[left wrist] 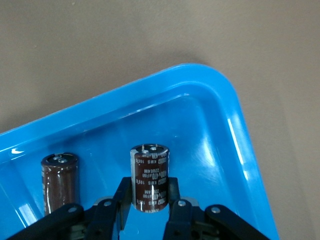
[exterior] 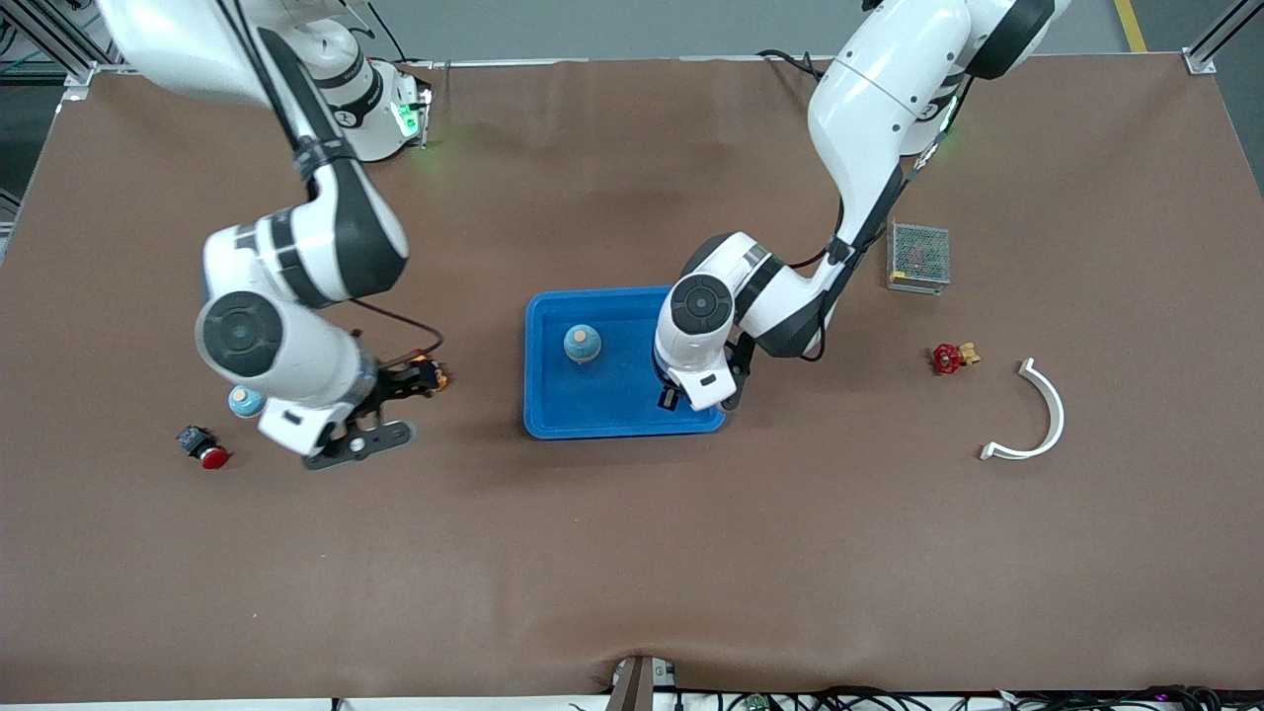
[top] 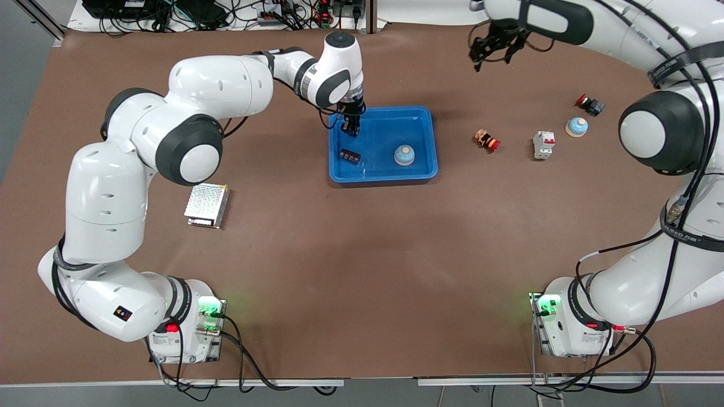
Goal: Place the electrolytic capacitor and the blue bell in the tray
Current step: 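Release the capacitor in the tray while the right gripper releases the button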
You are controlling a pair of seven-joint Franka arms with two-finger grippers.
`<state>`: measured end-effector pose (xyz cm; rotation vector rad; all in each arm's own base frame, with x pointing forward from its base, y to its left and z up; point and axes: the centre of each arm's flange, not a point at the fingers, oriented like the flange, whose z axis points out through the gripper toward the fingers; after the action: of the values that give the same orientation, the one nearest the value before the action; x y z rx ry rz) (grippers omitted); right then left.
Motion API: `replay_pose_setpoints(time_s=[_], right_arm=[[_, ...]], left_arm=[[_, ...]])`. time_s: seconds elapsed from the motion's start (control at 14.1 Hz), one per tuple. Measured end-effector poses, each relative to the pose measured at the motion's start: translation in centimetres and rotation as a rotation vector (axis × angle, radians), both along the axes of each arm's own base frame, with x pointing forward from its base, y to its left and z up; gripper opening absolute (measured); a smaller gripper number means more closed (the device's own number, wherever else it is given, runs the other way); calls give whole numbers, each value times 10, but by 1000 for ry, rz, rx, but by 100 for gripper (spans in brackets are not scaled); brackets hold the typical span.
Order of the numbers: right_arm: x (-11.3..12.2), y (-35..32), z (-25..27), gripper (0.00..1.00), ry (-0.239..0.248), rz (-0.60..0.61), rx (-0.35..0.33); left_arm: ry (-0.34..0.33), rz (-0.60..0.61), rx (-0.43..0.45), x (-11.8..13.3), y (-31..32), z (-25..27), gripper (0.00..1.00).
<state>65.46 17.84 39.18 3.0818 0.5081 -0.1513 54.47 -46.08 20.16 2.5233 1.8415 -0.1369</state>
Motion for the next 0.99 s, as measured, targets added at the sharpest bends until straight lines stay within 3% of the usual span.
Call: replay_pose_setpoints(time_s=[0.35, 0.5, 0.85, 0.99], right_arm=[[20, -99, 3, 100, -1, 120, 13], [24, -139, 3, 100, 1, 161, 22], [23, -216, -3, 100, 19, 185, 37], [20, -240, -10, 100, 33, 170, 42]], left_arm=[[16, 23, 4, -1, 1, -9, 34], [12, 19, 3, 0, 1, -8, 49], [-29, -21, -16, 14, 3, 11, 99], [-64, -42, -34, 25, 5, 35, 100]])
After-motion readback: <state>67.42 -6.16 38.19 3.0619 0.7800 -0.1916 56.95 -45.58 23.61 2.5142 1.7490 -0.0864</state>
